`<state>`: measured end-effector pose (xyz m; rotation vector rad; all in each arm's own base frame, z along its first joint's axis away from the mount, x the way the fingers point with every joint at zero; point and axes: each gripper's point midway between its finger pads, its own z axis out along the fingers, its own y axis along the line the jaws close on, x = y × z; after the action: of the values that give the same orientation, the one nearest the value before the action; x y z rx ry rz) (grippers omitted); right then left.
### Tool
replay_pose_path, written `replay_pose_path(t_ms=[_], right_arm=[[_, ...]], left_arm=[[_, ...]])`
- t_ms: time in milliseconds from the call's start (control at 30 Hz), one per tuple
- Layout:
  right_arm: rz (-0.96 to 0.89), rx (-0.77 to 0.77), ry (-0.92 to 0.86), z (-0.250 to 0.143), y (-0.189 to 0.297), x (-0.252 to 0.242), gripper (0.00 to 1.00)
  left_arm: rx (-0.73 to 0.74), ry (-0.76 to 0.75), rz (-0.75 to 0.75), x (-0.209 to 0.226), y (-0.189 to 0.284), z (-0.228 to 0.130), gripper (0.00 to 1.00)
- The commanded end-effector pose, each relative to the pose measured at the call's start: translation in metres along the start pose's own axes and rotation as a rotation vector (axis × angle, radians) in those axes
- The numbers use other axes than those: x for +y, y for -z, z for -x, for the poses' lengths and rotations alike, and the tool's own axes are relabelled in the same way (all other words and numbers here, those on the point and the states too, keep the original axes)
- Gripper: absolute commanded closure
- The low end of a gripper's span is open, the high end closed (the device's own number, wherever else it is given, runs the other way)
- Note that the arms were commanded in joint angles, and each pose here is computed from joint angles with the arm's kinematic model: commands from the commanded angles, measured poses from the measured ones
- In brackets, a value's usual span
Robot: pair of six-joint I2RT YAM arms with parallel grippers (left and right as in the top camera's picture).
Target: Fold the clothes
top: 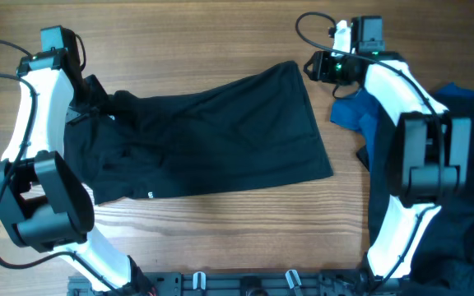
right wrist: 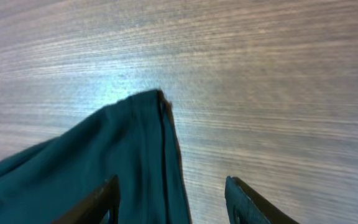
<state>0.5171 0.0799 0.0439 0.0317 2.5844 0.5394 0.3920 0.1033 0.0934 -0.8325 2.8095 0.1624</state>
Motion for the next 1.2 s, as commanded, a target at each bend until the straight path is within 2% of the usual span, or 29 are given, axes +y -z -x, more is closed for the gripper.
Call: replay_pose_path(t_ms=[0, 333, 367, 467, 600, 700, 833, 1000, 1100, 1133, 1167], right_arm=[[0.076, 0.009, -0.001, -0.009, -0.035, 0.009, 0.46], [0.153, 0.064, 0.040, -0.041, -0.085, 0.034, 0.46], [0.154, 0.056, 0.068, -0.040, -0.086, 0.037, 0.49], [0.113, 0.028, 0.092, -0.032, -0.084, 0.028, 0.77], [0.095, -0.052, 0.072, 0.001, -0.052, 0.018, 0.96], [0.090, -0.117, 0.077, 0.028, -0.012, 0.021, 0.96], [0.086, -0.150, 0.075, 0.042, 0.024, 0.027, 0.96], [0.055, -0.065, 0.037, 0.020, 0.019, 0.020, 0.96], [0.047, -0.072, 0.037, 0.022, 0.020, 0.019, 0.96], [0.049, -0.079, 0.042, 0.023, 0.019, 0.020, 0.86], [0.053, -0.090, 0.050, 0.026, 0.017, 0.021, 0.60]], left_arm=[[-0.024, 0.018, -0.016, -0.001, 0.008, 0.006, 0.96], [-0.012, 0.016, -0.051, -0.008, 0.008, 0.004, 0.96], [-0.012, 0.016, -0.051, -0.008, 0.008, 0.004, 0.96], [-0.012, 0.016, -0.051, -0.008, 0.008, 0.004, 0.96], [-0.011, 0.015, -0.051, -0.008, 0.008, 0.004, 0.96], [-0.011, 0.015, -0.051, -0.008, 0.008, 0.004, 0.96], [-0.012, 0.012, -0.050, -0.008, 0.008, 0.004, 0.96], [-0.012, 0.012, -0.051, -0.008, 0.008, 0.004, 0.96], [-0.012, 0.012, -0.051, -0.008, 0.008, 0.004, 0.96], [-0.012, 0.012, -0.051, -0.008, 0.008, 0.004, 0.96], [-0.012, 0.012, -0.051, -0.008, 0.008, 0.004, 0.96]])
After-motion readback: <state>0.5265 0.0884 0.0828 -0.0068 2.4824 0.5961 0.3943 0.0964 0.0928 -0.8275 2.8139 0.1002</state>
